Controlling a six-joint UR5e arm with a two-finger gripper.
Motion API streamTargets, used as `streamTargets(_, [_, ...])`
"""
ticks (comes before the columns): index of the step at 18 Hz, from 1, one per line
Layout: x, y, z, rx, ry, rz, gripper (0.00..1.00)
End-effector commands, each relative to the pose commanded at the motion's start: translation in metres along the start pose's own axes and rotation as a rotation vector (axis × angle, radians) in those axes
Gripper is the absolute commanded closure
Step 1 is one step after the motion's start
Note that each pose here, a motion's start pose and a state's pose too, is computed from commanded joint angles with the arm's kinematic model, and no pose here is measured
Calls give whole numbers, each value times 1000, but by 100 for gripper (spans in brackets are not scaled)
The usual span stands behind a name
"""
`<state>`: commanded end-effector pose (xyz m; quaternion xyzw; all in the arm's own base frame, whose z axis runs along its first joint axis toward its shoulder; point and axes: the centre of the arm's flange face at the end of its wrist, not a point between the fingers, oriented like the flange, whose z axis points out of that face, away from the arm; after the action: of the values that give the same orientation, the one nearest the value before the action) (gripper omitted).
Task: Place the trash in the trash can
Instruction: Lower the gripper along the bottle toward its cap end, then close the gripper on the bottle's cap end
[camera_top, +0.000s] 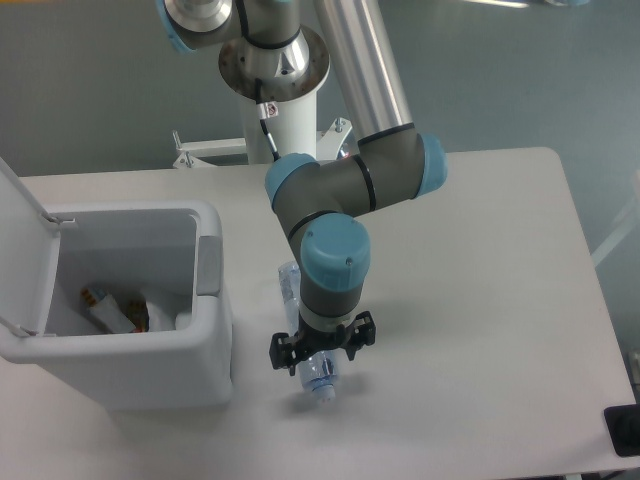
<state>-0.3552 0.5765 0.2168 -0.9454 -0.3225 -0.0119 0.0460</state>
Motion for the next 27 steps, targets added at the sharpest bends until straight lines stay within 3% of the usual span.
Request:
streamTargets(12, [5, 4, 22, 6, -78, 14, 0])
streamTargets(18, [4, 4, 20, 12, -81, 13, 23])
streamTargets(27, [4, 4, 19, 14, -92, 16, 30])
